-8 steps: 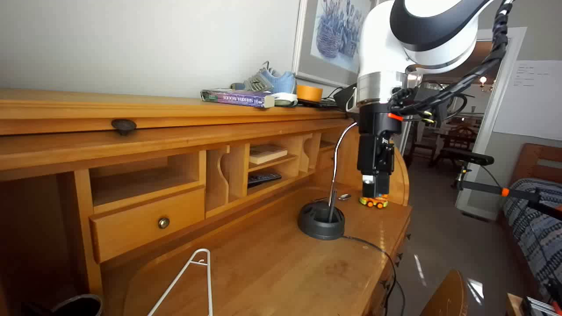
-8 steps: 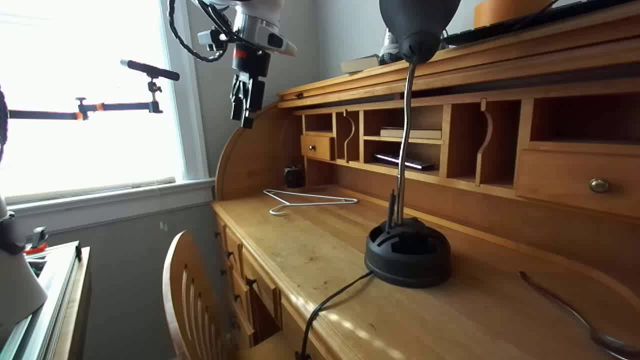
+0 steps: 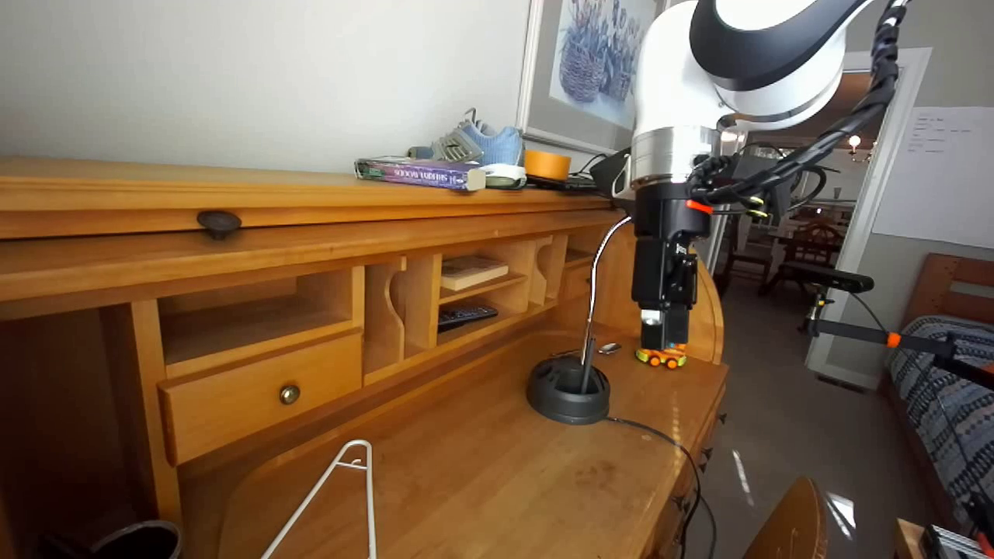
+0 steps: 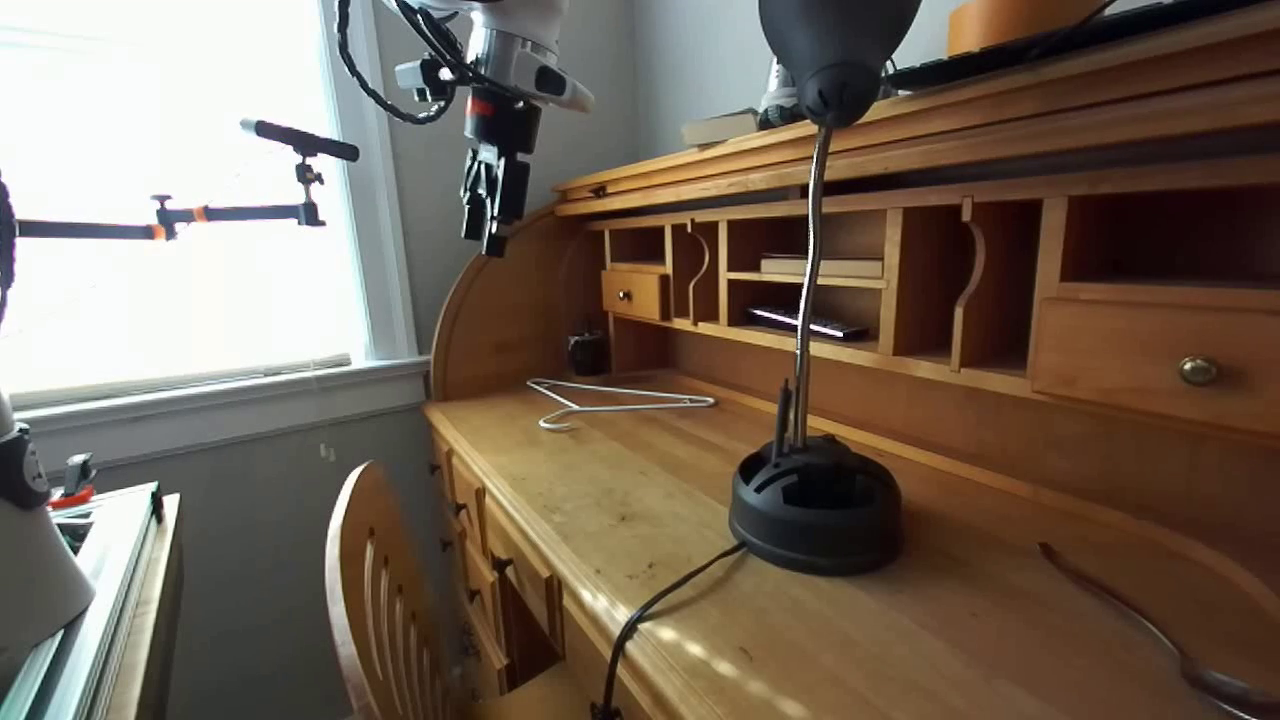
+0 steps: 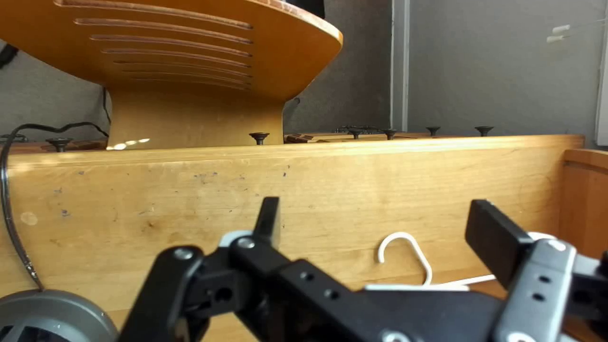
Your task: Put the pen from the lamp in the sneaker then put the sneaker on the desktop.
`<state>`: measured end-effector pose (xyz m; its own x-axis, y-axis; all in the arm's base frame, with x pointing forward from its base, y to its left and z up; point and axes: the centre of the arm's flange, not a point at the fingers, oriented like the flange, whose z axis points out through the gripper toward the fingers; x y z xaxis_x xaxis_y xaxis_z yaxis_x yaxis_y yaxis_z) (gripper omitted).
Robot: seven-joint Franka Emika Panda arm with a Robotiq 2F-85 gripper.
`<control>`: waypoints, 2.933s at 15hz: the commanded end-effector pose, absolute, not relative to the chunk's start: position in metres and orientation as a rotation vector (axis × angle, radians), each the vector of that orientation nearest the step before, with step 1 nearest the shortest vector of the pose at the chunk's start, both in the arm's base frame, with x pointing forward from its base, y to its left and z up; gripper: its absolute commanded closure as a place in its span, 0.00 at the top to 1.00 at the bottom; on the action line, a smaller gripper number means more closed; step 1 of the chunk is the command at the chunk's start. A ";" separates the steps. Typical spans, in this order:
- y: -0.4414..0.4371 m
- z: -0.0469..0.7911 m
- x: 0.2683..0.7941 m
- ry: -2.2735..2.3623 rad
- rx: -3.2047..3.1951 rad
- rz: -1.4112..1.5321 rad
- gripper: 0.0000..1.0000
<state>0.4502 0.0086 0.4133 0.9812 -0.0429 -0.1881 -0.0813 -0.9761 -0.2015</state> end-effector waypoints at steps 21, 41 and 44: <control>-0.109 0.306 0.553 1.074 -3.199 -0.548 1.00; -0.171 0.237 0.588 1.213 -3.283 -0.561 0.93; -0.172 0.235 0.591 1.227 -3.280 -0.572 0.63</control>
<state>0.5845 -0.1727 0.2448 0.7344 -0.5543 0.3915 -0.6659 -0.6999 0.2582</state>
